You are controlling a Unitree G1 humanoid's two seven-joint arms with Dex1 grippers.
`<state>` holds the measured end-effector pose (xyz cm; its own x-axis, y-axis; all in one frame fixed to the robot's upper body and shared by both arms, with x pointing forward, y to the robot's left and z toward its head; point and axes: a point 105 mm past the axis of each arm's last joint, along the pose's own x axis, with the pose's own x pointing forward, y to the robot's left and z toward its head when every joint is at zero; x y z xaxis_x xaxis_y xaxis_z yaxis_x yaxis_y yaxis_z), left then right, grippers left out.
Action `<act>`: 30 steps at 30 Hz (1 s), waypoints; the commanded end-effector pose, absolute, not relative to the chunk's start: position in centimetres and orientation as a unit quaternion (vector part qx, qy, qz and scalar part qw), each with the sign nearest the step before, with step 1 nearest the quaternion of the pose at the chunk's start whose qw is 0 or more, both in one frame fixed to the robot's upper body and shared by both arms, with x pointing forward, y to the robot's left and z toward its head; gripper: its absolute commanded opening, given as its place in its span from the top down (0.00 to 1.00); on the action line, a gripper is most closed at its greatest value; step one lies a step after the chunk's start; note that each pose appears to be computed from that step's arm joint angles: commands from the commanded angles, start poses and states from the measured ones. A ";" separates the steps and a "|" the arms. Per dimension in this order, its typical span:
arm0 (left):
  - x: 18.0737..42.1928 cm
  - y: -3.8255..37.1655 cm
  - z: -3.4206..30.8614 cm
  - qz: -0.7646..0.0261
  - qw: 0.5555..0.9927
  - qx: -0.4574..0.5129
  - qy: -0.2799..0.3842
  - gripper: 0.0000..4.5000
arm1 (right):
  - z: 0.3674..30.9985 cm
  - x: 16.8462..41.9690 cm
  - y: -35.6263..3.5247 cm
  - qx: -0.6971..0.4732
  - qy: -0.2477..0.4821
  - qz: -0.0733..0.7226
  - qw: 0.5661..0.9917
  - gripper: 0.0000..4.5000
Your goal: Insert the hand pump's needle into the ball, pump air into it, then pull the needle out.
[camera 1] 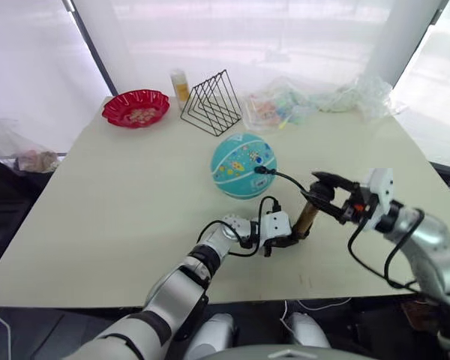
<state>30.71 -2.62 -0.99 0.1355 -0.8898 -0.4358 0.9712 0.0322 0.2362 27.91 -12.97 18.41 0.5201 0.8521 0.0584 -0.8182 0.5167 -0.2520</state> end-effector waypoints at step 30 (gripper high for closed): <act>27.3 3.8 -9.2 -0.618 0.685 0.260 0.285 0.75 | 10.8 27.7 -13.2 -0.102 0.016 0.491 0.865 0.55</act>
<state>30.77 -2.01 -1.67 0.1478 -0.8762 -0.4587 0.9783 0.0614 0.1978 27.57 -12.59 16.57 0.4944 0.8672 0.0602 -0.8254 0.4900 -0.2805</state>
